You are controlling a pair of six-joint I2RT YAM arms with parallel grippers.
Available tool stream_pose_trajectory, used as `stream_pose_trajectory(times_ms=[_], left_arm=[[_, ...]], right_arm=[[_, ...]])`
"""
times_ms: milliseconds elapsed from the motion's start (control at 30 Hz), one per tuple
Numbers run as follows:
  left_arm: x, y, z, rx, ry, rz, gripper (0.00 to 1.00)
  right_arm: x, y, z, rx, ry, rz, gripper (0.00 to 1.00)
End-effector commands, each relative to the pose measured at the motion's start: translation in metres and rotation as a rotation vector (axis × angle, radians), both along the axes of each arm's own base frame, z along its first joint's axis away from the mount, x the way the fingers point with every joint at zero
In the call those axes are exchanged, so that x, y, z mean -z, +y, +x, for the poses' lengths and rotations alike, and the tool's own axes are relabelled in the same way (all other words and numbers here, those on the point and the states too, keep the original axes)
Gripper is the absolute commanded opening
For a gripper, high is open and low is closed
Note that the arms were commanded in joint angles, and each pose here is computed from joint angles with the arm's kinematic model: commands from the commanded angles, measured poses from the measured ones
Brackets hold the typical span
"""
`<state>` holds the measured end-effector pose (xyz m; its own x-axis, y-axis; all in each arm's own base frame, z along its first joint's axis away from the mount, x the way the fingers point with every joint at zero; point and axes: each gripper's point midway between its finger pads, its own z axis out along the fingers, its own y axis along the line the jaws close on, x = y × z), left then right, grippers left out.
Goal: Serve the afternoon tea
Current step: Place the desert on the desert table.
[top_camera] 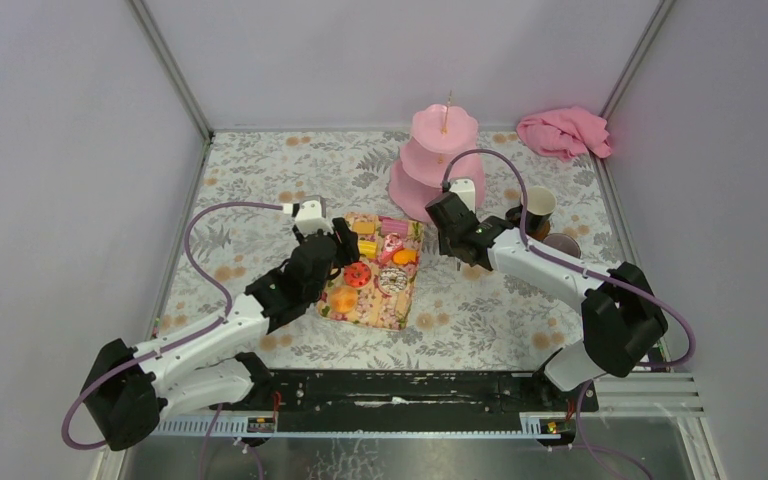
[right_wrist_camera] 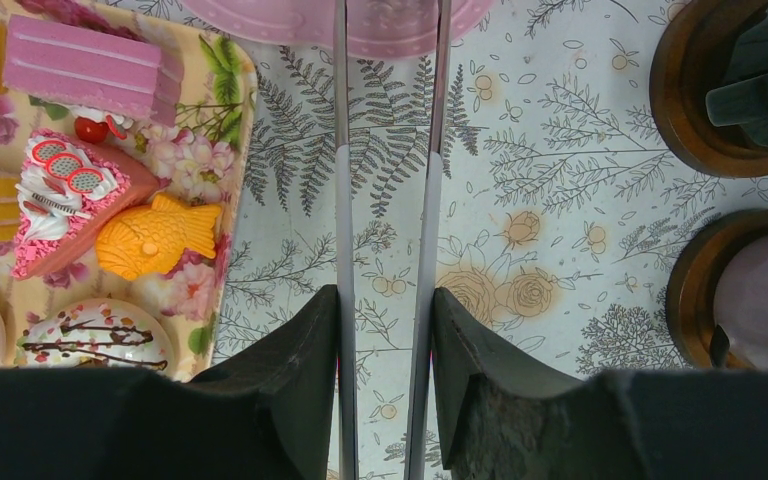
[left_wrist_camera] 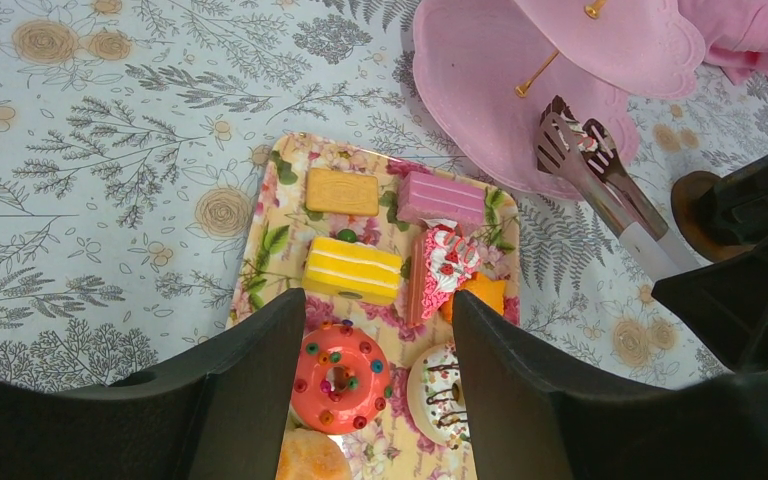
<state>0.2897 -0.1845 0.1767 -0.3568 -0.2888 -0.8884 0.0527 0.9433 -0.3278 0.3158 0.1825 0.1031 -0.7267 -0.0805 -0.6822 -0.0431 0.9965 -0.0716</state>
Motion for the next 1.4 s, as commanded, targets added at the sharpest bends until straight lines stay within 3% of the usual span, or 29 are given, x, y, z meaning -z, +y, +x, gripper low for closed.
stream_pose_trajectory(times_ms=[0, 333, 1367], left_arm=[[-0.005, 0.000, 0.005, -0.009, -0.030, -0.013, 0.64], [-0.002, 0.000, 0.006, -0.010, -0.027, -0.010, 0.64], [-0.006, 0.000, 0.006, -0.012, -0.028, -0.009, 0.64]], right_arm=[[-0.024, 0.008, 0.017, 0.010, -0.071, 0.051, 0.38], [-0.027, 0.009, 0.020, 0.010, -0.071, 0.051, 0.45], [-0.046, -0.002, 0.009, 0.022, -0.108, 0.074, 0.44]])
